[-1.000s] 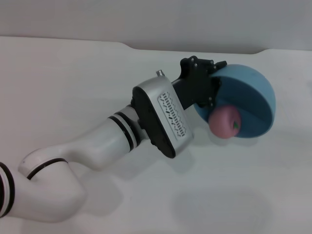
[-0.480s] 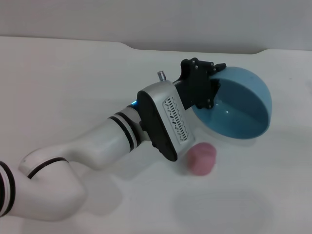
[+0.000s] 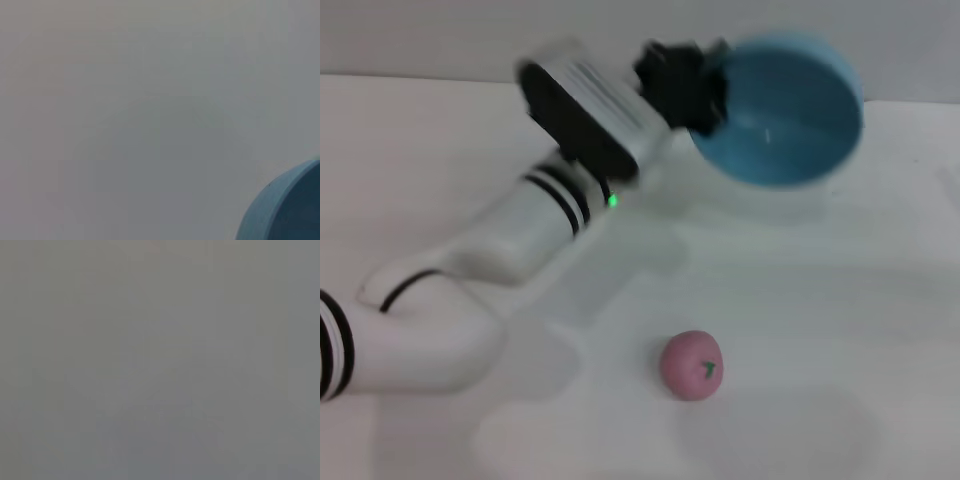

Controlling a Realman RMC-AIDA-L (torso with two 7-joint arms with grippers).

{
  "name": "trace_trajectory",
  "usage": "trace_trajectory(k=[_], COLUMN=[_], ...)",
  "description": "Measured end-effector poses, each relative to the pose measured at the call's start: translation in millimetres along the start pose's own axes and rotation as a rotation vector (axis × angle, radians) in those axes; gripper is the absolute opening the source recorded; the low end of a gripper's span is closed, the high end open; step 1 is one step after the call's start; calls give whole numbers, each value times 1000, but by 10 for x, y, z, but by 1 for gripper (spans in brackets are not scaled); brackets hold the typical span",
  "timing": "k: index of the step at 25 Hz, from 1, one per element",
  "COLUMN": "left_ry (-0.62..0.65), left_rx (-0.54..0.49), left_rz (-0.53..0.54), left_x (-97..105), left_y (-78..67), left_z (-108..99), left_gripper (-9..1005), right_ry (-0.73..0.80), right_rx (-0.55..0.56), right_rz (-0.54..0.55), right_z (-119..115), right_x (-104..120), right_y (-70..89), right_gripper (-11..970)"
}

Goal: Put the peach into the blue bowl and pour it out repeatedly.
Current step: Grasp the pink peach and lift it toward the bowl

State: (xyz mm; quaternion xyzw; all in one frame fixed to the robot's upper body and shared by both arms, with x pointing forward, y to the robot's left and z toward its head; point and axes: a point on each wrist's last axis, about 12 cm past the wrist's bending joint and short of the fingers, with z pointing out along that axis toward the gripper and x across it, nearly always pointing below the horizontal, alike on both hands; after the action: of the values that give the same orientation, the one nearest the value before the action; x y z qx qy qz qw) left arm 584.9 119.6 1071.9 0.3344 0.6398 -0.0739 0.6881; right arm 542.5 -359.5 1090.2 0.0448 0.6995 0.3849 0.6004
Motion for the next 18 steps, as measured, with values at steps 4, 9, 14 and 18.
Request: trace_trajectory(k=[4,9,14,18], left_ry=[63,333,520,629], left_rx=[-108,-134,-93,-47], left_rz=[-243,-461,-566,-641], left_x=[-79,-71,-51,-6], left_y=[279,613,833,1031], left_z=[146,355,359,247], left_gripper=[0,0,0,-1], right_ry=[50,175,344,540], right_rx=[-9,-29,-60,-101], right_rz=[-17,-66,-144,-175], right_z=[60,231,462,682], right_x=[77,179,280,364], right_y=[17,66,141,256], right_gripper=[509,511,514,516])
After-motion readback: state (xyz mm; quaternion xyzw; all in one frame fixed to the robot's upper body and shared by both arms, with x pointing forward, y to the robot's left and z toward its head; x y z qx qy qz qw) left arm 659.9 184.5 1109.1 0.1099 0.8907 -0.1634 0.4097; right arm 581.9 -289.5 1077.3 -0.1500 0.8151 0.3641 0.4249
